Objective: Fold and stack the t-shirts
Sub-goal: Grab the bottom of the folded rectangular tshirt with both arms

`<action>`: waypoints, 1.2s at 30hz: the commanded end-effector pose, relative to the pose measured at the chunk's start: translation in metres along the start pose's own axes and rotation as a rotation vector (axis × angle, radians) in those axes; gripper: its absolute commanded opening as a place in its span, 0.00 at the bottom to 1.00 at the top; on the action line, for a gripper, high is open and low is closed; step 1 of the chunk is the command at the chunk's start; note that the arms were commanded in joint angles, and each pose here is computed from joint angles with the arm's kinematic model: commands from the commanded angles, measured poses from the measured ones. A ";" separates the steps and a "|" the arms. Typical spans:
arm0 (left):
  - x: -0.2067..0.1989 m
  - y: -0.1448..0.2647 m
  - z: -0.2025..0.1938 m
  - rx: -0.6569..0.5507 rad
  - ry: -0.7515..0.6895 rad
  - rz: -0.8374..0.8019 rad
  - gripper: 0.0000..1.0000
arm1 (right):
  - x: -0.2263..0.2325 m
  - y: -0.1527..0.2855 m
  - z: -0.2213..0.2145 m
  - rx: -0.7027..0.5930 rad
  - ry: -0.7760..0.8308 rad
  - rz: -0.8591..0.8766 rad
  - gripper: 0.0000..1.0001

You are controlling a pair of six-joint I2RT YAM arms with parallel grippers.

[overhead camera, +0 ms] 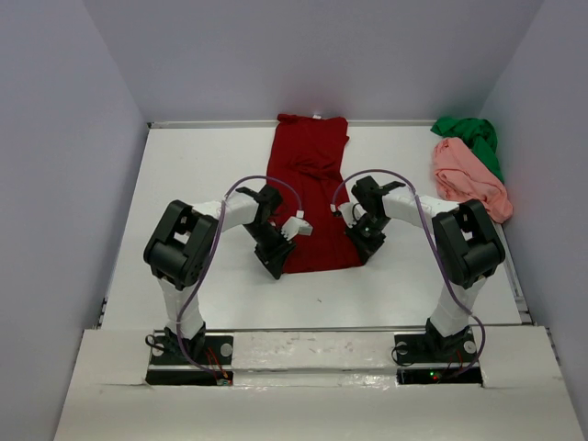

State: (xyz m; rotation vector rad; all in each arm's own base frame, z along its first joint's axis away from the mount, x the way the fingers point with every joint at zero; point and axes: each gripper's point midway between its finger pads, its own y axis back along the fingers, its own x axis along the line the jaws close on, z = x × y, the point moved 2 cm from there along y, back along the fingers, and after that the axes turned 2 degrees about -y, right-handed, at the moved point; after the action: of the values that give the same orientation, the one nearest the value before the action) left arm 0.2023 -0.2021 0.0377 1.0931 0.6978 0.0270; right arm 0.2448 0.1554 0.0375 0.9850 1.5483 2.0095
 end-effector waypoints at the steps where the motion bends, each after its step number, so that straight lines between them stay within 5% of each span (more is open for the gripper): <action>1: 0.002 0.003 0.000 0.020 -0.008 0.030 0.39 | -0.003 0.005 0.008 -0.029 0.027 -0.017 0.06; 13: 0.008 0.011 0.000 0.014 -0.014 0.116 0.00 | -0.004 0.009 0.009 -0.029 0.028 -0.030 0.02; 36: -0.047 0.050 -0.008 0.005 -0.287 -0.053 0.00 | 0.026 0.077 -0.006 -0.059 0.117 -0.002 0.00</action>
State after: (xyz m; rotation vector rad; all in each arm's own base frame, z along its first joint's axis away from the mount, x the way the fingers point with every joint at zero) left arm 0.1907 -0.1901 0.0718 1.0871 0.5212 -0.0738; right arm 0.2397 0.1492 0.0883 0.8806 1.5333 2.0746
